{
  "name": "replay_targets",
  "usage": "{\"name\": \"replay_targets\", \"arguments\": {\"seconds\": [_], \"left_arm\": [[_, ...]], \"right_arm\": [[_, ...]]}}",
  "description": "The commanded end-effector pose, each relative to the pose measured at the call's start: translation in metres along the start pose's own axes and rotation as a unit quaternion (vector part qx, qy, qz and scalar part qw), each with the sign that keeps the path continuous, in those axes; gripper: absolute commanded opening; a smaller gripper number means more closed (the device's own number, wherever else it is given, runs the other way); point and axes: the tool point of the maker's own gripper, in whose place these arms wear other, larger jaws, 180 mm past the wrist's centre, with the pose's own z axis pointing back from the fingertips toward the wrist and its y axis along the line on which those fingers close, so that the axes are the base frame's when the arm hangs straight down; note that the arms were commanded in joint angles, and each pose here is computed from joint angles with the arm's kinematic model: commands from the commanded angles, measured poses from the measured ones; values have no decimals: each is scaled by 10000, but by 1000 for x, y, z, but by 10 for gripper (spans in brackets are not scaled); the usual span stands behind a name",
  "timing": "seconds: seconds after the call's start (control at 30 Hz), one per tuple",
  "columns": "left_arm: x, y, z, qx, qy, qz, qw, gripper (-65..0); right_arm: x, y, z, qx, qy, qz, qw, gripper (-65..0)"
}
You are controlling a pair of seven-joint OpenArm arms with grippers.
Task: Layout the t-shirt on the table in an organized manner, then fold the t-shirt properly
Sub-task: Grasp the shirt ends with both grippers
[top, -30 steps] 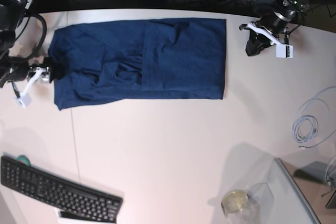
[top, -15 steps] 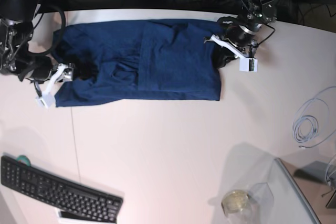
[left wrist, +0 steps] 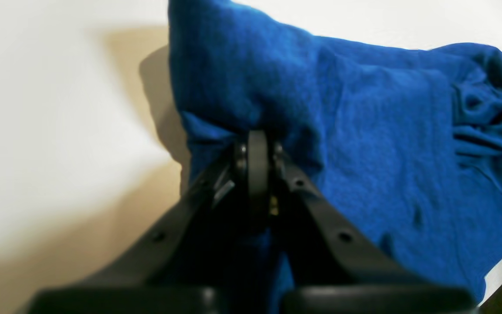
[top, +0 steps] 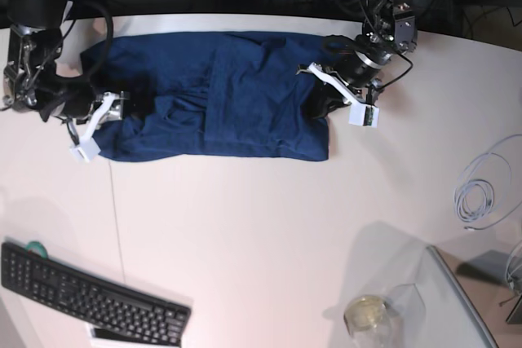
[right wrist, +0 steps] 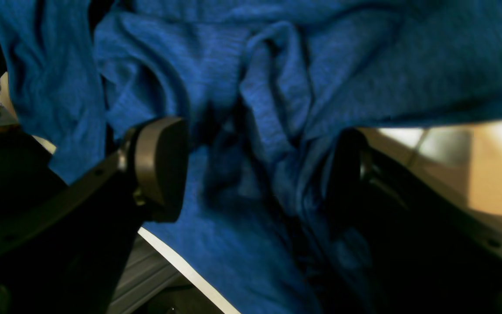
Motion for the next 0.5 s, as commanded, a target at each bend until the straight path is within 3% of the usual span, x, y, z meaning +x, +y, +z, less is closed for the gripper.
{"name": "replay_targets", "arguments": {"seconds": [0.0, 0.07, 0.23, 0.47], "left_arm": [[12, -1, 0, -37, -209, 1, 9998, -650], [13, 1, 0, -13, -215, 2, 9998, -650], [14, 2, 1, -1, -220, -11, 9998, -650], [14, 10, 7, 57, -193, -102, 9997, -650]], "right_arm": [[-59, -9, -5, -315, 1201, -19, 9923, -210], [-59, -9, -5, -325, 1211, -14, 9921, -215], [-58, -6, -7, -295, 1200, -15, 9923, -308], [-61, 3, -14, -213, 1355, 200, 9903, -338]]}}
